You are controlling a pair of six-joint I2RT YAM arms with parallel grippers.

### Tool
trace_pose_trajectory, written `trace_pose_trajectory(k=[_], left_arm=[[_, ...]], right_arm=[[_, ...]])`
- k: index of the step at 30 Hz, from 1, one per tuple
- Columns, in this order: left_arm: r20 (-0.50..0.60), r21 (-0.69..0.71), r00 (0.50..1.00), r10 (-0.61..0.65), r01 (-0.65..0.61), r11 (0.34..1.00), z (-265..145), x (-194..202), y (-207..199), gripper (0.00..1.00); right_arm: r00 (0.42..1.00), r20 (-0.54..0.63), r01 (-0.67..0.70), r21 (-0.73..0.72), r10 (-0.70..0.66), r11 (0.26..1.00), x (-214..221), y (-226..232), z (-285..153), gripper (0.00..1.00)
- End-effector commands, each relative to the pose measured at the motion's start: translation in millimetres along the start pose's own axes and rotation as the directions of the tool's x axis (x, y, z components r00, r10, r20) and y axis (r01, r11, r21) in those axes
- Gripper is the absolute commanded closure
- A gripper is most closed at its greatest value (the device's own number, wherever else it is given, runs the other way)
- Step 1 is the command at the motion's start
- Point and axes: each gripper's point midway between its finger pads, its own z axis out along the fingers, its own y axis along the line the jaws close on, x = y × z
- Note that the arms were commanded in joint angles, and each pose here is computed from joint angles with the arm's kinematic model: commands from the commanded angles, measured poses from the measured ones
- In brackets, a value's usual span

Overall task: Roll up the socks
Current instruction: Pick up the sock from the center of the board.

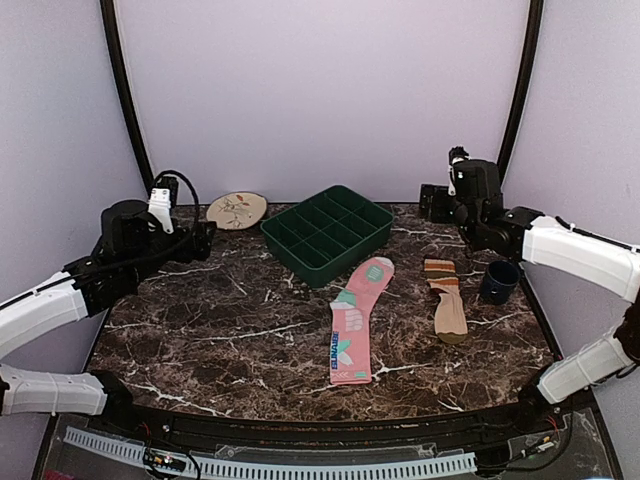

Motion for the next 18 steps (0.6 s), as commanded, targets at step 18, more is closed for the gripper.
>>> trace_pose_trajectory(k=[18], left_arm=[[-0.238, 0.156, 0.936, 0.260, -0.227, 0.961, -6.6, 63.6, -119.3, 0.01]], right_arm=[[0.998, -0.015, 0.049, -0.336, -0.057, 0.940, 23.9, 66.1, -15.7, 0.23]])
